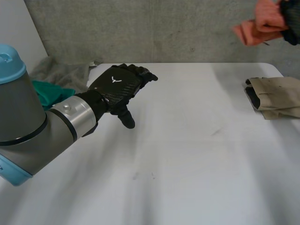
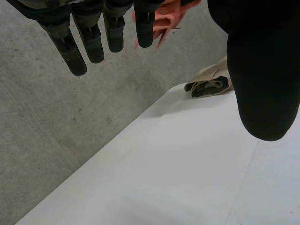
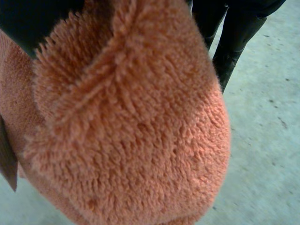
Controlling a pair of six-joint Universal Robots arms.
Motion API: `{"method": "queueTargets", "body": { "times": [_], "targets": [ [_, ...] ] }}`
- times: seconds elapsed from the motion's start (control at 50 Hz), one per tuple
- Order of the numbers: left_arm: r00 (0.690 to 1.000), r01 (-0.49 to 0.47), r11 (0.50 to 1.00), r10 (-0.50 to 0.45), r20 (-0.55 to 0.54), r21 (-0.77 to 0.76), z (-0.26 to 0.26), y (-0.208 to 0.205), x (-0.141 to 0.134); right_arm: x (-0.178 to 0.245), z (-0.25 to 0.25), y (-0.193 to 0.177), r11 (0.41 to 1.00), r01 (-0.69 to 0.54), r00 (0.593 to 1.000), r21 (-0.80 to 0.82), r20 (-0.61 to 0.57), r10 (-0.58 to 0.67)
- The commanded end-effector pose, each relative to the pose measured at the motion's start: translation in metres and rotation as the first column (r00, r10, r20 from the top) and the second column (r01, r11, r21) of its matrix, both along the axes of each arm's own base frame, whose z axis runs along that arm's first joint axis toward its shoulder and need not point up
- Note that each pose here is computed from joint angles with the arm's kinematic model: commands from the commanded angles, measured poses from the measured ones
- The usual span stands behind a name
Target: Fold the laundry.
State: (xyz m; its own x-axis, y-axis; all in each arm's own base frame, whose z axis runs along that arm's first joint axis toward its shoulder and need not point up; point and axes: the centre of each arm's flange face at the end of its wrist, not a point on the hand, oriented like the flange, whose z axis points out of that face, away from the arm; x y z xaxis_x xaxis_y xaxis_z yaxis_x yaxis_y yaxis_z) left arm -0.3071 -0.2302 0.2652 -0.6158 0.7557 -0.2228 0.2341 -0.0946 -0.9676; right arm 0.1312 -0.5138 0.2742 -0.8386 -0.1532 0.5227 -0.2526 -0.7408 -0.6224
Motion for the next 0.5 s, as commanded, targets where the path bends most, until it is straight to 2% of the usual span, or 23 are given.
{"method": "queueTargets", "body": {
  "times": [0.02, 0.16, 0.24, 0.36, 0.5],
  "targets": [
    [1.0, 0.005, 1.0, -0.005, 0.001, 0.002, -0.001, 0.002, -0.001, -0.07, -0.052, -0.028, 0.997, 0.048, 0.998, 0.066, -0.038, -0.045],
    [1.0, 0.005, 1.0, -0.005, 0.006, 0.012, -0.005, 0.001, -0.002, -0.11, -0.133, -0.033, 0.972, 0.071, 0.997, 0.224, -0.048, -0.062],
    [1.0, 0.007, 1.0, -0.007, 0.009, 0.017, -0.007, 0.001, -0.002, -0.119, -0.167, -0.026, 0.952, 0.064, 0.997, 0.299, -0.058, -0.048],
    [1.0, 0.008, 0.999, -0.008, 0.017, 0.032, -0.012, 0.002, -0.002, -0.144, -0.185, -0.013, 0.931, 0.089, 0.994, 0.354, -0.094, -0.059],
    [1.0, 0.012, 0.999, -0.013, 0.017, 0.032, -0.012, 0.004, -0.003, -0.16, -0.167, -0.001, 0.906, 0.116, 0.992, 0.406, -0.083, -0.089]
  ]
}}
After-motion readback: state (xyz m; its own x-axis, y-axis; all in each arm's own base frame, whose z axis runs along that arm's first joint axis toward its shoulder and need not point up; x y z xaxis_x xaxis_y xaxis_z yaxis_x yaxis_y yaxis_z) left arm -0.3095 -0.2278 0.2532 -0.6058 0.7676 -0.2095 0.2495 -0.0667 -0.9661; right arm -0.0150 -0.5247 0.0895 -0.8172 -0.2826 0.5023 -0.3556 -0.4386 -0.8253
